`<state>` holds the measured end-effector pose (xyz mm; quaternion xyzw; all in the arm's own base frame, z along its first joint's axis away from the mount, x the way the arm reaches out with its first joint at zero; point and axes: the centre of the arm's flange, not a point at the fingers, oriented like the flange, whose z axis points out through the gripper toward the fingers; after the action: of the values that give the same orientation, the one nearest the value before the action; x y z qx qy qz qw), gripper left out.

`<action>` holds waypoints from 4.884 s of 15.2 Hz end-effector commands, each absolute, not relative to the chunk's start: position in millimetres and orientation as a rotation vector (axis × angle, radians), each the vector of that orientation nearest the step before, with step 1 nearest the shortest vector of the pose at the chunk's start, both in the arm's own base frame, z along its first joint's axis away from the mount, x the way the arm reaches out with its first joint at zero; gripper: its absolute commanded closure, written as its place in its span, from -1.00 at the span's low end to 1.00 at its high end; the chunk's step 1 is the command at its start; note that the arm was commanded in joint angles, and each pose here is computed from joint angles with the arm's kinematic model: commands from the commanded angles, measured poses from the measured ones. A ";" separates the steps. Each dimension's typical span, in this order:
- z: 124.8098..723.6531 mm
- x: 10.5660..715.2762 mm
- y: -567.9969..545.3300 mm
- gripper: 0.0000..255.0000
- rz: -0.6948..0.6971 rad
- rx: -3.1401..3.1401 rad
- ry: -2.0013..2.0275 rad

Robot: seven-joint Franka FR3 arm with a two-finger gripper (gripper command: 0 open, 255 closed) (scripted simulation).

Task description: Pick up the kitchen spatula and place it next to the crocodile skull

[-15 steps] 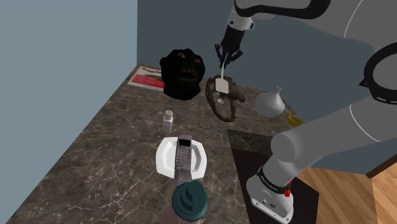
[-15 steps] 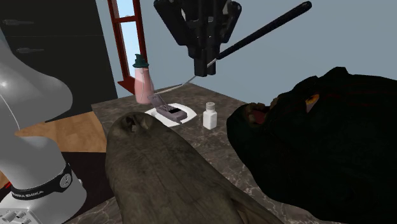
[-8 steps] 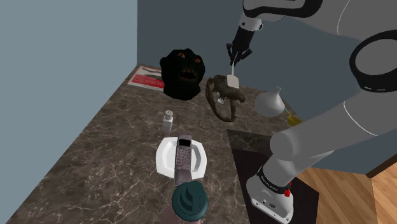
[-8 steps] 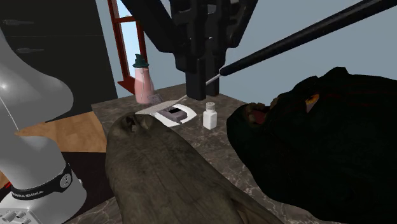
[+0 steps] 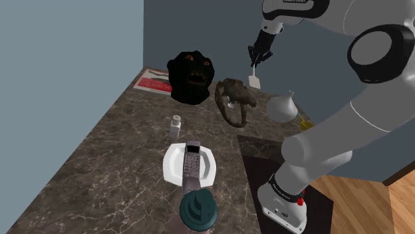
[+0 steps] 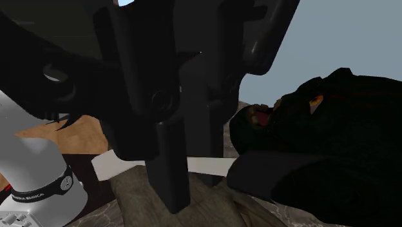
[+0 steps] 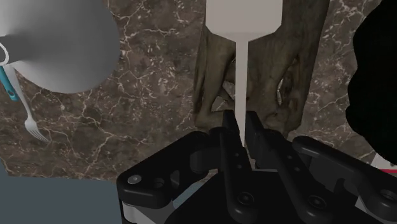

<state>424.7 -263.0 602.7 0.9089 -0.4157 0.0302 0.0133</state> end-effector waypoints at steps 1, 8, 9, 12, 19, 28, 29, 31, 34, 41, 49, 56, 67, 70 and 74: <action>602.5 419.7 -290.4 1.00 0.094 2.831 -1.294; 602.5 411.8 -382.5 1.00 0.094 2.831 -1.294; 602.5 410.6 -395.6 1.00 0.094 2.831 -1.294; 602.6 407.3 -435.1 1.00 0.094 2.831 -1.294; 597.3 400.4 -514.8 1.00 0.094 2.831 -1.294; 549.8 400.4 -514.8 1.00 0.094 2.831 -1.294; 544.5 400.4 -514.8 1.00 0.094 2.831 -1.294; 534.0 400.4 -514.8 1.00 0.094 2.831 -1.294; 518.1 400.4 -514.8 1.00 0.094 2.831 -1.294; 481.2 400.4 -514.8 1.00 0.094 2.831 -1.294; 438.9 400.4 -514.8 1.00 0.094 2.831 -1.294; 402.0 400.4 -514.8 1.00 0.094 2.831 -1.294; 350.5 400.4 -514.8 1.00 0.094 2.831 -1.294; 350.5 400.4 -514.8 1.00 0.094 2.831 -1.294; 350.5 400.4 -514.8 1.00 0.094 2.831 -1.294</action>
<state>400.5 -514.9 352.4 0.9090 -0.4153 0.0319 0.0143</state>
